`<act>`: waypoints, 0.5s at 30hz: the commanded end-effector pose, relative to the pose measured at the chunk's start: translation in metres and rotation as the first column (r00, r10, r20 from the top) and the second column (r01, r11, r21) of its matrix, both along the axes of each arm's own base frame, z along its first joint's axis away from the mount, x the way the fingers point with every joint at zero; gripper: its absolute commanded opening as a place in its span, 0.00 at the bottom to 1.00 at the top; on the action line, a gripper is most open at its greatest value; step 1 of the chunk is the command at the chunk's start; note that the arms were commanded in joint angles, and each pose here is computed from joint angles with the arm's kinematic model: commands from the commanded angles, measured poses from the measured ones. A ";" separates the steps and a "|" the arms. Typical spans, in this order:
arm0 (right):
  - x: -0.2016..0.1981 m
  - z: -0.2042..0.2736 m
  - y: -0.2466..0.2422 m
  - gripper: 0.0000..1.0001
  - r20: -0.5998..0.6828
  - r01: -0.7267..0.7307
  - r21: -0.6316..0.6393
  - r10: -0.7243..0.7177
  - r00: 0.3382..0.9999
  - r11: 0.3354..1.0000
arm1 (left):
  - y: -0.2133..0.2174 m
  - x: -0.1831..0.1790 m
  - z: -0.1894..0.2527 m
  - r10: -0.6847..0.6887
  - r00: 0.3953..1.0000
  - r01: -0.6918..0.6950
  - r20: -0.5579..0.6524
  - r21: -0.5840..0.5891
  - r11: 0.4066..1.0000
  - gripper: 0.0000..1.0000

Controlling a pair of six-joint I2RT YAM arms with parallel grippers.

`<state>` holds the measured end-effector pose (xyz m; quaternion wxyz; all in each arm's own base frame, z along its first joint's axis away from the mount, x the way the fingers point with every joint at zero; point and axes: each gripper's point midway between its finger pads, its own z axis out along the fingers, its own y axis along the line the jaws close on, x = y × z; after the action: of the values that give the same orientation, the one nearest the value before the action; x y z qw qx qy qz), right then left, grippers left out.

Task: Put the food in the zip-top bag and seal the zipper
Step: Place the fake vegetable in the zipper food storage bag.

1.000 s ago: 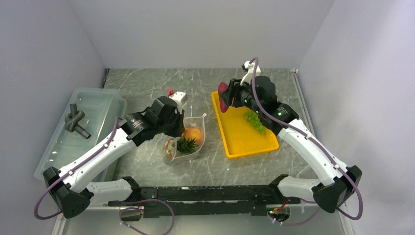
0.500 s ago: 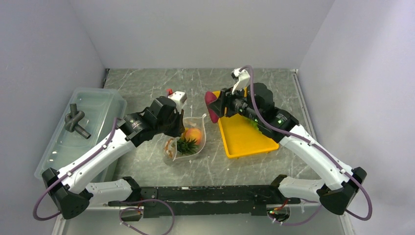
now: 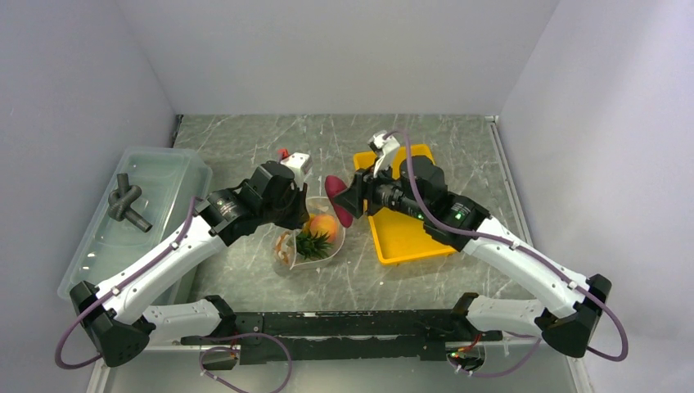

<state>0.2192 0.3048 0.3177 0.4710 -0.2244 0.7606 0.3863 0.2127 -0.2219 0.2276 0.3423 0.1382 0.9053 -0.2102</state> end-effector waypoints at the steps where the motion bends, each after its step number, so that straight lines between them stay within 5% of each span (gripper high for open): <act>1: -0.013 0.010 0.014 0.17 0.034 -0.062 0.040 0.060 0.998 0.997 | -0.001 0.000 0.014 0.005 1.000 -0.004 0.022 -0.033 0.999 0.00; 15: -0.032 -0.032 0.031 0.17 -0.034 -0.128 -0.041 0.127 0.991 0.991 | 0.000 0.001 0.018 0.007 0.999 -0.006 0.031 -0.033 0.999 0.00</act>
<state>0.1885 0.3257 0.2826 0.4234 -0.2690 0.7705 0.3933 0.2119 -0.2209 0.2266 0.3401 0.1385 0.9065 -0.2081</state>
